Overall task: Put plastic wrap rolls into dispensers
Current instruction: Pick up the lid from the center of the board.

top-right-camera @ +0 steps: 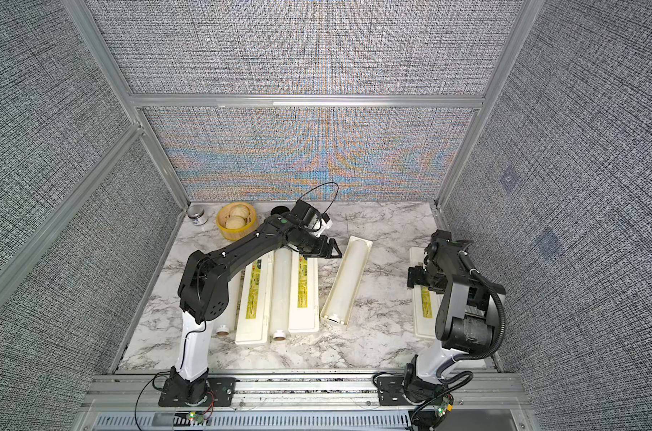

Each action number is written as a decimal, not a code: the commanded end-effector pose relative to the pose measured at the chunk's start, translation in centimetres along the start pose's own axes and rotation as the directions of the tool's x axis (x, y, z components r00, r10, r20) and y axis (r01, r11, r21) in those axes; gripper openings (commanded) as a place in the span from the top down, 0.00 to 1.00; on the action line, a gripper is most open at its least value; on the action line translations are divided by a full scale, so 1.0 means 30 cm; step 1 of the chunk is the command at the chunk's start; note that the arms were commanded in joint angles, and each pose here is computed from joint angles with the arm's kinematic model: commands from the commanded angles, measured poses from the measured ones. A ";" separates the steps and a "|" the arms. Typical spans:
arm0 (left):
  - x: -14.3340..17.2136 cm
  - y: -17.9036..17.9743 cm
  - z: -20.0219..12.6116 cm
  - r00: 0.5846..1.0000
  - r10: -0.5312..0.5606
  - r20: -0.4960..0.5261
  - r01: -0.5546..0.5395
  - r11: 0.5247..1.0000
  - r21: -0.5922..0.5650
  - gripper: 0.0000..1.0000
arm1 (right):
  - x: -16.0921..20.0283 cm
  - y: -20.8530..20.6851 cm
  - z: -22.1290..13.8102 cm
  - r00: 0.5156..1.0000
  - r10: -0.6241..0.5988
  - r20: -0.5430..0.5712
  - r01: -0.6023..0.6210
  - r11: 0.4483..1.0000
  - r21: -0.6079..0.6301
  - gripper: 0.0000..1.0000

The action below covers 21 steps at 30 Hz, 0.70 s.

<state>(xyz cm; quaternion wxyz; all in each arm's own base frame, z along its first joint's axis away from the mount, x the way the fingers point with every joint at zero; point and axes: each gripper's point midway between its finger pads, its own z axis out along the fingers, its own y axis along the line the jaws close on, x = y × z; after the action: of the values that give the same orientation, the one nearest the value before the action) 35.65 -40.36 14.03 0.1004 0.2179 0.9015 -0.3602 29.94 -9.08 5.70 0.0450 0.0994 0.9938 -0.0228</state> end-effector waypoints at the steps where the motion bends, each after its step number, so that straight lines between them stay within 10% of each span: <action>1: -0.004 -0.007 0.000 1.000 0.013 -0.005 -0.012 1.000 0.022 0.17 | -0.018 0.008 0.020 1.000 -0.030 0.000 0.030 0.999 -0.030 0.08; 21: 0.001 -0.010 -0.002 1.000 0.004 0.001 -0.004 1.000 0.030 0.18 | 0.035 0.093 0.156 0.983 0.075 -0.166 -0.081 0.996 -0.027 0.14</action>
<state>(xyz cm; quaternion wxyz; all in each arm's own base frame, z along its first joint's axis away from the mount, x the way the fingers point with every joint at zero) 35.41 -40.41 13.71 0.0912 0.2192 0.8993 -0.3673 30.95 -8.51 1.94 -0.0083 0.0975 0.9941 -0.0467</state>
